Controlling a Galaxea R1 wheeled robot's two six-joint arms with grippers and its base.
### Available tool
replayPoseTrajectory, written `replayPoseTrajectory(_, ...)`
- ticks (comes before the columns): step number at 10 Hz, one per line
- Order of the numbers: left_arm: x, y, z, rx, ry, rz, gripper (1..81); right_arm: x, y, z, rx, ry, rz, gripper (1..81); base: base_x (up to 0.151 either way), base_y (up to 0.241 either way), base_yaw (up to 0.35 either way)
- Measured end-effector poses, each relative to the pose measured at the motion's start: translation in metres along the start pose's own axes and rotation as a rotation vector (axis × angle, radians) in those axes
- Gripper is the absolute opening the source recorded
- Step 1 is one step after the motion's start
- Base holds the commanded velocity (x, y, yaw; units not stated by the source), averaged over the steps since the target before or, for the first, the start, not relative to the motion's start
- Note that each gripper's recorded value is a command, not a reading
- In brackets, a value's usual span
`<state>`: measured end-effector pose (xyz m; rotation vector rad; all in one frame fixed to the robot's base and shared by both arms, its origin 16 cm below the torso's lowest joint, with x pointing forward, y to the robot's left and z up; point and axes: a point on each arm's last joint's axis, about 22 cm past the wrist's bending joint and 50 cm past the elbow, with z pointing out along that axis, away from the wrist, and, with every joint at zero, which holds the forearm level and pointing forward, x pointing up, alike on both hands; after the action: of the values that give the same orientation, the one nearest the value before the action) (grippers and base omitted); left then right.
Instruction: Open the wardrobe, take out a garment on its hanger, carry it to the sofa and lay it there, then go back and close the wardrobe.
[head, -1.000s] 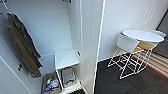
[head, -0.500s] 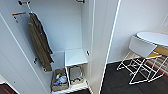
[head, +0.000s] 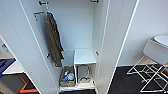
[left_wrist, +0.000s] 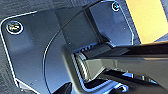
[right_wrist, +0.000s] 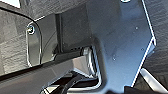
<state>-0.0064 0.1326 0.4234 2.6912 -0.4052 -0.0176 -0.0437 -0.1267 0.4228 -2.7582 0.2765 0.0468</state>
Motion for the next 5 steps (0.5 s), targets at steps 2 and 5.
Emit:
replayPoseTrajectory(2, -0.0003, 0.0002, 0.0000, 0.000, 0.000, 0.000, 81.1, -0.0007, -0.0002, 0.0001, 0.000, -0.002, 0.000, 81.1, 0.000, 0.000, 0.234)
replayPoseTrajectory(5, -0.0028, 0.0035, 0.0005, -0.006, -0.001, -0.002, 81.1, 0.0011, -0.0010, 0.0003, 0.001, 0.001, -0.001, 81.1, 0.000, 0.000, 0.112)
